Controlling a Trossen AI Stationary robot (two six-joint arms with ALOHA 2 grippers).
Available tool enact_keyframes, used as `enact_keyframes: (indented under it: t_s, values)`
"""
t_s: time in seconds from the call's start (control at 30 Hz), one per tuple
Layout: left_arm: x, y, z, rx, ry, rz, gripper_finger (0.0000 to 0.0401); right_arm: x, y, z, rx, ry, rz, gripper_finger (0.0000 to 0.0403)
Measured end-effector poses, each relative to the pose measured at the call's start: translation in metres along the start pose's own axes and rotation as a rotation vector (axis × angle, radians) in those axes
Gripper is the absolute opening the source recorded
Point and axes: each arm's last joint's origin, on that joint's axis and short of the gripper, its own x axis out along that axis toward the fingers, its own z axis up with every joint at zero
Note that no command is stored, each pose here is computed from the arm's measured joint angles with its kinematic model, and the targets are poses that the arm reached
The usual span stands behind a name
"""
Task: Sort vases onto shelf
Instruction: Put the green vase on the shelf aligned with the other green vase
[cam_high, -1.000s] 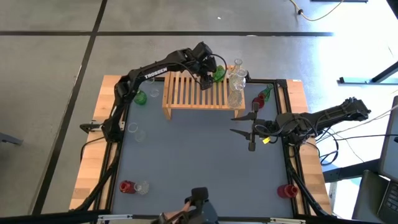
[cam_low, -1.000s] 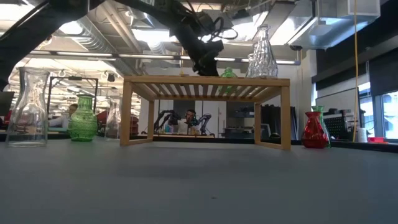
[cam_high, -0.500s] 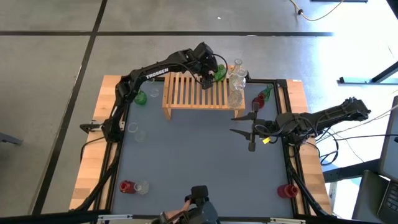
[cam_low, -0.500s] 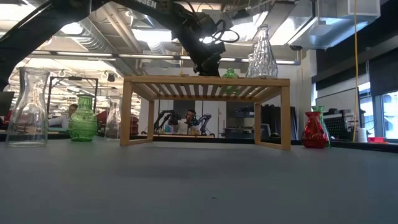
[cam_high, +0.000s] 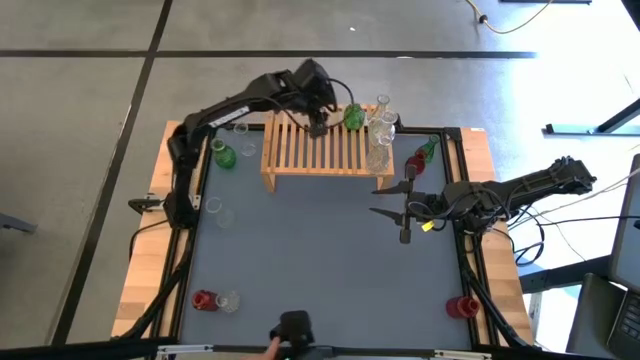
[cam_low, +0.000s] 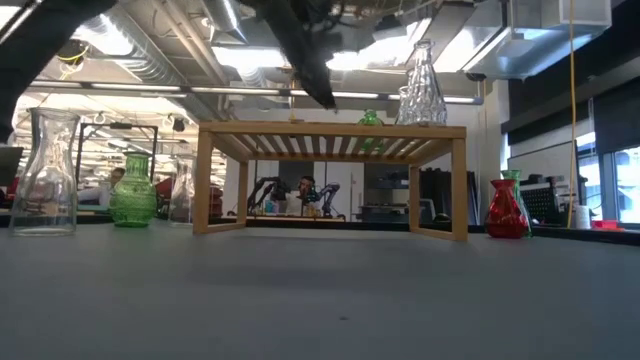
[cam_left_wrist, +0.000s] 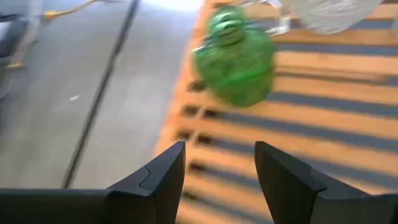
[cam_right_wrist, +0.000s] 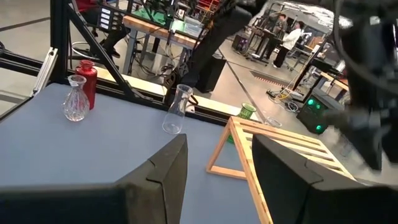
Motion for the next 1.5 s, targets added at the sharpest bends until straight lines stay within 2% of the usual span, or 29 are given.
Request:
enact_keyframes:
  t_s: [0.17, 0.37, 0.53, 0.73, 0.9, 1.03, 1.3, 1.5]
  values:
    - [-0.053, 0.006, -0.005, -0.016, 0.027, 0.085, 0.0187, 0.000, 0.000, 0.000, -0.008, 0.001, 0.000, 0.0170]
    - [-0.104, 0.019, -0.029, -0.135, 0.111, 0.100, 0.0187, 0.000, 0.001, -0.003, -0.024, 0.034, 0.012, 0.0170]
    - [-0.137, 0.024, -0.050, -0.224, 0.197, 0.103, 0.0187, 0.000, 0.002, -0.005, -0.032, 0.052, 0.019, 0.0170]
    - [-0.171, 0.024, -0.064, -0.277, 0.236, 0.208, 0.0187, 0.000, 0.002, -0.006, -0.035, 0.061, 0.021, 0.0170]
    - [-0.185, 0.023, -0.077, -0.328, 0.279, 0.251, 0.0187, 0.000, 0.002, -0.007, -0.036, 0.064, 0.022, 0.0170]
    - [-0.189, 0.021, -0.097, -0.366, 0.325, 0.279, 0.0187, 0.000, 0.002, -0.007, -0.037, 0.067, 0.023, 0.0170]
    - [-0.175, 0.006, -0.151, -0.450, 0.462, 0.280, 0.0187, 0.000, 0.002, -0.007, -0.051, 0.067, 0.024, 0.0170]
    - [-0.151, -0.002, -0.169, -0.428, 0.520, 0.273, 0.0187, 0.000, 0.002, -0.006, -0.054, 0.056, 0.020, 0.0170]
